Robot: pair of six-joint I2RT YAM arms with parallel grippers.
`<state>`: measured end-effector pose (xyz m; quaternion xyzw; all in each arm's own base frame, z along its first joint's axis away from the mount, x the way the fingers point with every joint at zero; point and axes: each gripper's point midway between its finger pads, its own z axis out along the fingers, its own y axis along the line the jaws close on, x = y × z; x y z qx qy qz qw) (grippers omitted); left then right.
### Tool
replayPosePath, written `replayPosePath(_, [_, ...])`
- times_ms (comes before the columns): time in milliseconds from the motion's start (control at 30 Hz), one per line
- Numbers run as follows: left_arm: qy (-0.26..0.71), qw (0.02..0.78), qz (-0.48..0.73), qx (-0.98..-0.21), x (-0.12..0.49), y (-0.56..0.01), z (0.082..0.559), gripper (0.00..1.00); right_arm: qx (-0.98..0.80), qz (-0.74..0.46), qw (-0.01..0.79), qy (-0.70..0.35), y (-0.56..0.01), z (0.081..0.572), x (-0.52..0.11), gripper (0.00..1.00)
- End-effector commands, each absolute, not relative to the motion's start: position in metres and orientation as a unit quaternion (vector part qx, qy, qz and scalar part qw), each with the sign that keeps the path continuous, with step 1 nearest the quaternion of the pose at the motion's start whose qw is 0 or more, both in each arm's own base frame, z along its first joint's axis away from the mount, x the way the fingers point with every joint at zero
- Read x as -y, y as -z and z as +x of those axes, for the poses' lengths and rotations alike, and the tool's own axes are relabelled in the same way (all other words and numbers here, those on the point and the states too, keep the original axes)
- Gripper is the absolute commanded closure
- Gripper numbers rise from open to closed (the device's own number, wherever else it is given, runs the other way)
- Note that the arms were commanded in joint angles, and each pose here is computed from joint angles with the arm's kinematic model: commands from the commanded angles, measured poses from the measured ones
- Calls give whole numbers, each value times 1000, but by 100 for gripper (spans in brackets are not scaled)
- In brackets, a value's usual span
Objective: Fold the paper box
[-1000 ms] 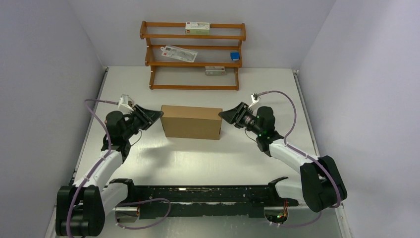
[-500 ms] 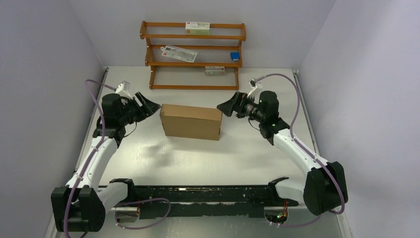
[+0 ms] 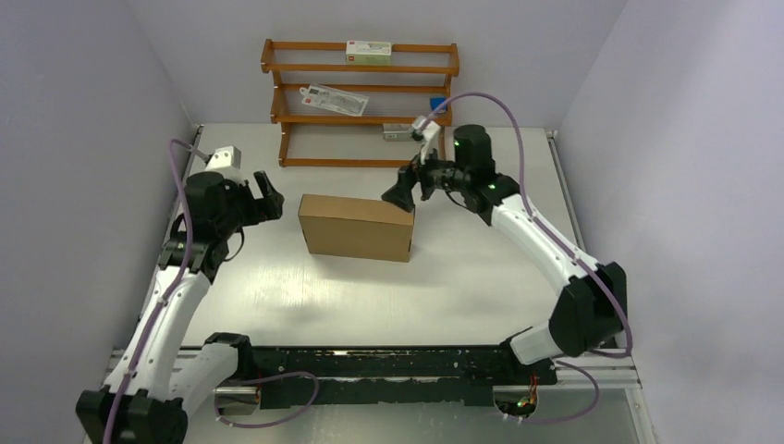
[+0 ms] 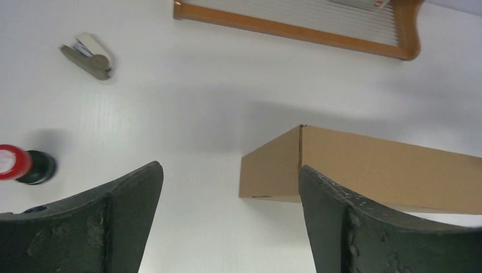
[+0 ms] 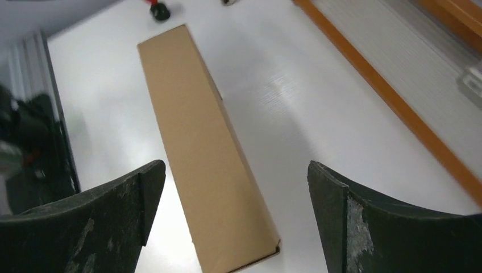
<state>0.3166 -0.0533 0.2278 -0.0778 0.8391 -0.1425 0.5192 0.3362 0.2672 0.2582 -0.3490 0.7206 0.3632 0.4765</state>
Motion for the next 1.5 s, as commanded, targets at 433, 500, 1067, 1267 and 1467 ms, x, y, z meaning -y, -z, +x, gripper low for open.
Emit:
replayPosePath(433, [-9, 598, -86, -797, 18, -253, 274, 3, -632, -623, 384, -257, -210, 316, -357, 0])
replayPosePath(500, [-5, 604, -86, -792, 19, -255, 273, 3, -628, -629, 378, -260, -209, 316, -360, 0])
replayPosePath(1067, [10, 605, -79, -792, 24, -256, 272, 5, -634, -666, 304, -250, -179, 300, -370, 16])
replayPosePath(1267, [9, 611, -85, -787, 22, -260, 269, 6, -626, -681, 303, -227, -179, 298, -369, 20])
replayPosePath(1467, [9, 617, -89, -782, 20, -264, 267, 6, -606, -703, 325, -178, -194, 294, -373, 29])
